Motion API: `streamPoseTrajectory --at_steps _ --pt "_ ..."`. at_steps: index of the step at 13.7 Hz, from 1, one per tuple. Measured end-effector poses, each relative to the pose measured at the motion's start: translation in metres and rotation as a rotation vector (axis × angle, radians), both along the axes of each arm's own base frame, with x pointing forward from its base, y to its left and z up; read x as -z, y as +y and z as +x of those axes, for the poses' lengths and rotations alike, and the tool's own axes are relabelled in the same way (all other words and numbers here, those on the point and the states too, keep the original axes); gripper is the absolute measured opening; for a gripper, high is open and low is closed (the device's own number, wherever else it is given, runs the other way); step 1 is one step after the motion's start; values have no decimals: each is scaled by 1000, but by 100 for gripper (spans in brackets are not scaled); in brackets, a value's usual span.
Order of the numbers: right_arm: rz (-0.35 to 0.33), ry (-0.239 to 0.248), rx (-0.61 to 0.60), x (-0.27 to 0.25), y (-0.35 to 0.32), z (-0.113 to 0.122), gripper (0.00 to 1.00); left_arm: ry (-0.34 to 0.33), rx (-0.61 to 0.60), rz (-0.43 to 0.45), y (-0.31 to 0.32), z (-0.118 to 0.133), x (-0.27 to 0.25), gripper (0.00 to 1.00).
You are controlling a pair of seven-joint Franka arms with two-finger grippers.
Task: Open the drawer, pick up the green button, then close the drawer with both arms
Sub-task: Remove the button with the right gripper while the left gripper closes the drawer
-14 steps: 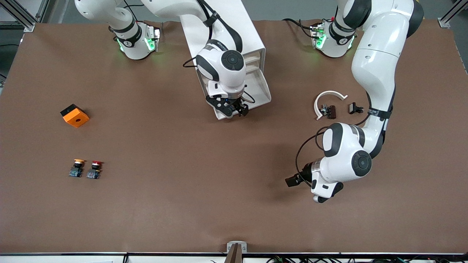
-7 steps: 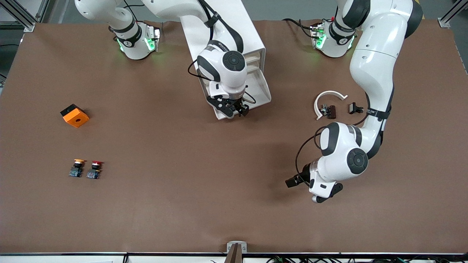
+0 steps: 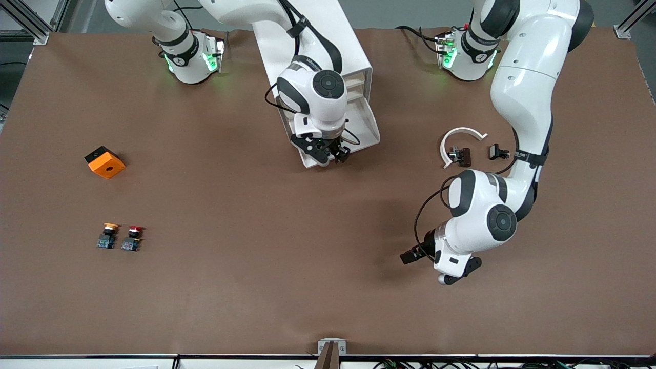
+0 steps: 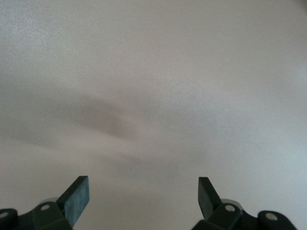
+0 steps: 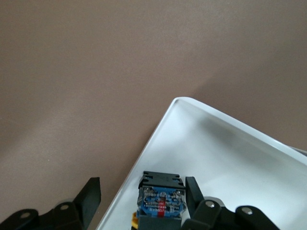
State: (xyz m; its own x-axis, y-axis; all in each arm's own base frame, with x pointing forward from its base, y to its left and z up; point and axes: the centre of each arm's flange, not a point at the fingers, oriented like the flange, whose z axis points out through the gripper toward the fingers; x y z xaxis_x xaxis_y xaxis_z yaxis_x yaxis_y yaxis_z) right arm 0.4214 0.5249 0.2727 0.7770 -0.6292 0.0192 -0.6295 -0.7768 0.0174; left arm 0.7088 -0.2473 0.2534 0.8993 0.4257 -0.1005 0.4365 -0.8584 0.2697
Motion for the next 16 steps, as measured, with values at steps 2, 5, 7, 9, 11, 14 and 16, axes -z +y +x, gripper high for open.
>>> streamPoseTrajectory --at_steps 2,5,7,9,11,14,16 --pt "-5 4 0 1 -1 0 78 -4 13 1 -7 -8 -13 100" --pt "-19 15 -2 2 -1 -3 70 17 7 4 -31 -24 -15 100" --pt "-15 13 -5 0 1 -3 43 44 -3 12 -54 -39 -10 100" --pt "-23 20 -5 -1 1 -4 41 49 4 57 -75 -58 -9 100" --pt "-42 34 -3 -4 0 -4 41 36 9 108 -95 -77 -9 100" --pt "-70 52 17 -27 -4 13 41 49 39 140 -118 -103 2 100" --pt "-53 75 40 -61 -13 40 41 64 53 152 -122 -112 11 100"
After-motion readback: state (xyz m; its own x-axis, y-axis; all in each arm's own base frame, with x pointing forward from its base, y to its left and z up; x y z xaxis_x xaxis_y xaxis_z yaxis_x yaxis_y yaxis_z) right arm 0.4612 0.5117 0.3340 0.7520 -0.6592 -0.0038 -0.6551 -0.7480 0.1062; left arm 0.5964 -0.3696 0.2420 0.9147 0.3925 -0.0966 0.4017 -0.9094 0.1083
